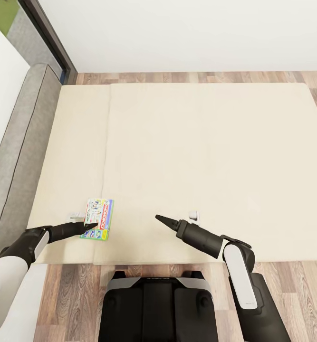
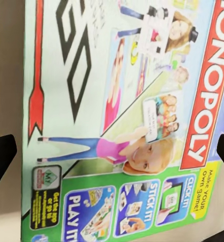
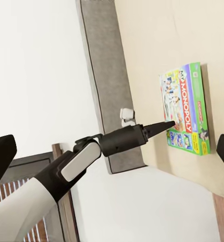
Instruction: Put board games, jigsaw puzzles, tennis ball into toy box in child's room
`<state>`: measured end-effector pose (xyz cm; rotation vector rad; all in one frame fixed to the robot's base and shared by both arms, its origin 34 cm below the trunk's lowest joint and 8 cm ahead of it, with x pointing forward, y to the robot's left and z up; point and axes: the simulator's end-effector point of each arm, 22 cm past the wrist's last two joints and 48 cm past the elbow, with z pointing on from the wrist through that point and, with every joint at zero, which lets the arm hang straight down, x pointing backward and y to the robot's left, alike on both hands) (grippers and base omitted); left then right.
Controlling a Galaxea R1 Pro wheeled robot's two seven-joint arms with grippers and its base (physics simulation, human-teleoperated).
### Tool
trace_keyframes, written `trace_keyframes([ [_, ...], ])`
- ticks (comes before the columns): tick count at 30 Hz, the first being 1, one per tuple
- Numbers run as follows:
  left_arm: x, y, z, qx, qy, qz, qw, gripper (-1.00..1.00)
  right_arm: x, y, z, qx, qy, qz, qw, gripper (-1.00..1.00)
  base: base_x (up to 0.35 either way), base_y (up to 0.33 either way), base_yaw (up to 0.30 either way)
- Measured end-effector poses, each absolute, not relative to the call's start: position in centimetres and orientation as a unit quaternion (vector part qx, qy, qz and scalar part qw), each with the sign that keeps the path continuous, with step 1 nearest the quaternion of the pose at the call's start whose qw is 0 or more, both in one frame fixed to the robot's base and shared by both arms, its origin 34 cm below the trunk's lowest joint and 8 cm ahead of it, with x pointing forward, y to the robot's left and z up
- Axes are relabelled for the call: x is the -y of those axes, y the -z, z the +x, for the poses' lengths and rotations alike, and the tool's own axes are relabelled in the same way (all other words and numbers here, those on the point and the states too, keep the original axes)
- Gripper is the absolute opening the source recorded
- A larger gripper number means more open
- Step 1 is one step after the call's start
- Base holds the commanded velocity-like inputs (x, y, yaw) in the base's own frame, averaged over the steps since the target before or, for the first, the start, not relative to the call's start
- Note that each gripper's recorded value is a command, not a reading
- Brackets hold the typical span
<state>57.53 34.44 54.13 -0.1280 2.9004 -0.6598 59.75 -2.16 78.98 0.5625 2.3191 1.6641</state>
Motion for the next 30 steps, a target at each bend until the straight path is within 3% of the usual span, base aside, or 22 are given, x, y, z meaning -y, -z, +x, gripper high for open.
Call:
trace_keyframes([
  [16,-33.96,-54.48,57.7,-0.967,0.235,-0.041,0.086,1.0,2.11,-78.91,59.72,-0.792,-0.567,0.192,0.115,1.0,0.0,0.0,0.0],
  [30,-33.66,-54.55,57.73,-0.966,0.24,-0.039,0.087,1.0,2.09,-78.91,59.72,-0.792,-0.567,0.192,0.115,1.0,0.0,-0.089,0.0],
])
